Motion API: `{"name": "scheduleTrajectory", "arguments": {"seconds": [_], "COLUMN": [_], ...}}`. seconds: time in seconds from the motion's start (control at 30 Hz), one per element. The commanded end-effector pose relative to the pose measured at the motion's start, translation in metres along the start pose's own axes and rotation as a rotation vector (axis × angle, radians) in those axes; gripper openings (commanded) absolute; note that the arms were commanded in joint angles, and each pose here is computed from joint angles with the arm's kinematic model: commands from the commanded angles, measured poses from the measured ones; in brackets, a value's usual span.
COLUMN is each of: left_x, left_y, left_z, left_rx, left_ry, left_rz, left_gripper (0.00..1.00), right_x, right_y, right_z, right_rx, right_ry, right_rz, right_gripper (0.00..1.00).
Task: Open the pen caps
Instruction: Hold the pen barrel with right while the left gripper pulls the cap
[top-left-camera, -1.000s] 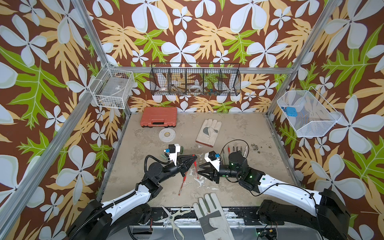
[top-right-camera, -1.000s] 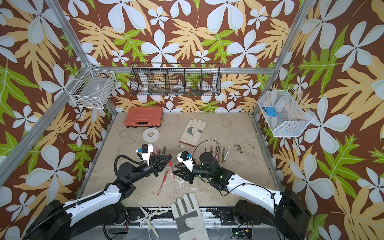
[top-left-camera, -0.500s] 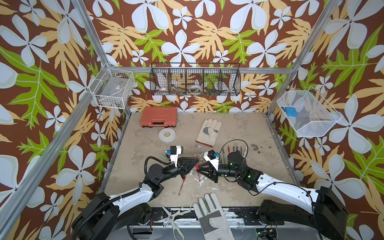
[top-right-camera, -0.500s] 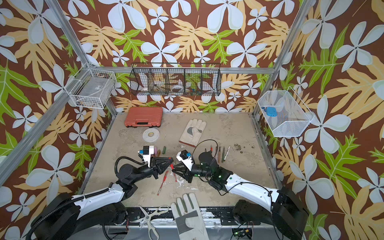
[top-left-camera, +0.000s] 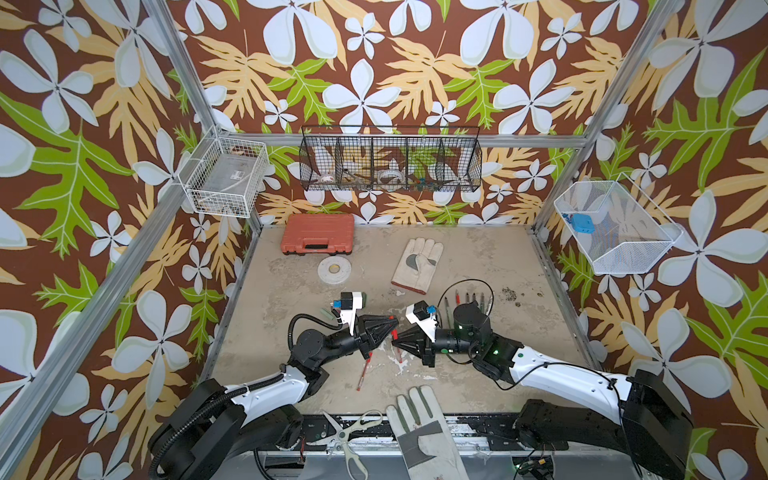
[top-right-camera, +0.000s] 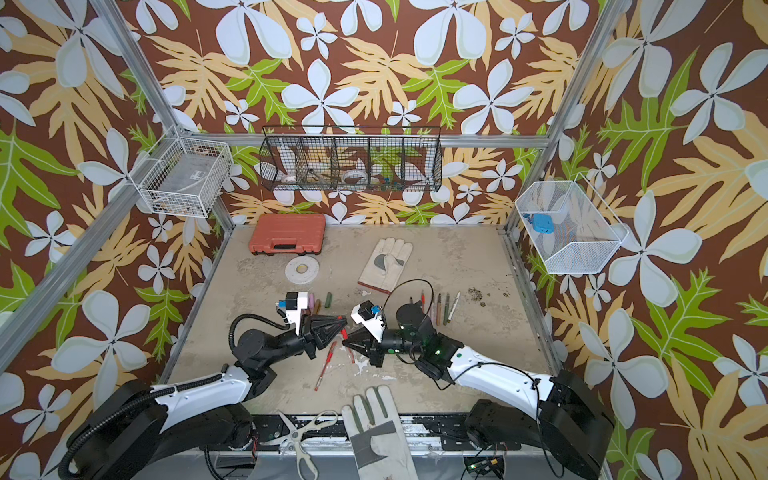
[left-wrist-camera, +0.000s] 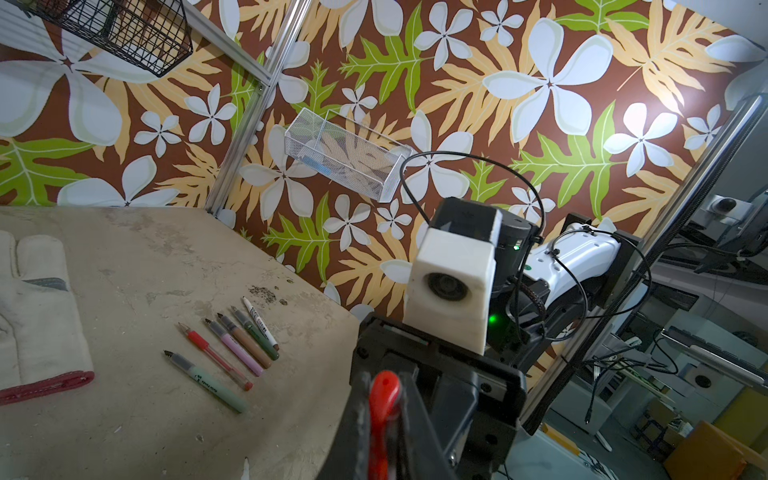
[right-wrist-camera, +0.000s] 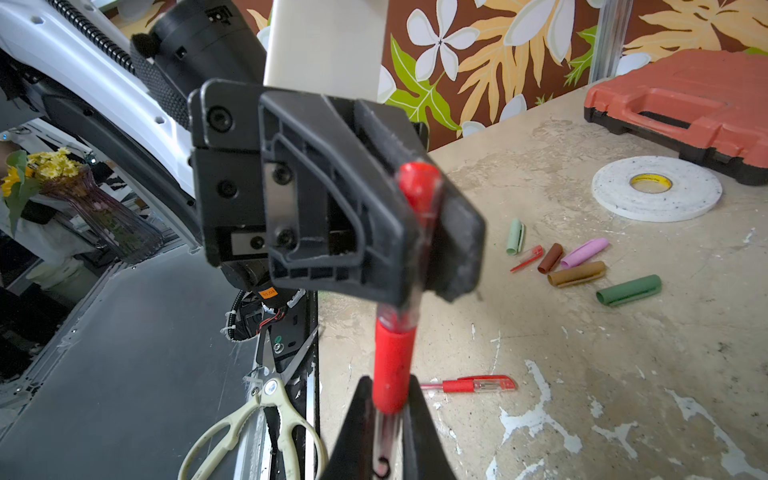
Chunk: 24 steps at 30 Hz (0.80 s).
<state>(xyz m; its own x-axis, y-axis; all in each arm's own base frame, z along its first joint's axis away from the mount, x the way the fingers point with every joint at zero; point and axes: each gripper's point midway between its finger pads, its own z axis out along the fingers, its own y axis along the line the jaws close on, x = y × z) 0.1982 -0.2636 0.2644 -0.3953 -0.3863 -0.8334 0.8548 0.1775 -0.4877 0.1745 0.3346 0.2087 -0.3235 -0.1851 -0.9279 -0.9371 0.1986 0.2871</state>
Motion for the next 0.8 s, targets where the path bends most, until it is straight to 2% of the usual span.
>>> {"name": "scheduleTrajectory", "arguments": {"seconds": [0.0, 0.07, 0.13, 0.27, 0.47, 0.63, 0.77], "left_x": [-0.008, -0.009, -0.011, -0.012, -0.015, -0.023, -0.029], "left_y": [-0.011, -0.011, -0.006, 0.031, 0.055, 0.074, 0.075], "left_z": [0.000, -0.001, -0.003, -0.011, -0.022, -0.041, -0.048], "left_rx": [0.047, 0.041, 0.012, -0.188, -0.329, -0.439, -0.432], "left_ry": [-0.027, -0.034, -0.050, -0.095, -0.135, -0.196, -0.223], "left_rz": [0.014, 0.015, 0.008, -0.048, -0.068, -0.085, -0.092], "left_gripper": [0.00, 0.00, 0.00, 0.00, 0.00, 0.00, 0.00], "right_x": [-0.006, -0.007, -0.007, -0.003, 0.008, 0.013, 0.021], "right_y": [0.002, 0.001, -0.002, -0.029, -0.056, -0.054, -0.041], "right_z": [0.001, 0.000, 0.000, -0.002, 0.000, 0.006, 0.017], "right_rx": [-0.010, -0.002, 0.020, 0.179, 0.353, 0.344, 0.245], "right_ry": [-0.020, -0.023, -0.029, -0.012, 0.058, 0.087, 0.120], "right_rz": [-0.019, -0.020, -0.020, -0.009, -0.011, -0.011, 0.002], "right_gripper": [0.04, 0.00, 0.00, 0.00, 0.00, 0.00, 0.00]}}
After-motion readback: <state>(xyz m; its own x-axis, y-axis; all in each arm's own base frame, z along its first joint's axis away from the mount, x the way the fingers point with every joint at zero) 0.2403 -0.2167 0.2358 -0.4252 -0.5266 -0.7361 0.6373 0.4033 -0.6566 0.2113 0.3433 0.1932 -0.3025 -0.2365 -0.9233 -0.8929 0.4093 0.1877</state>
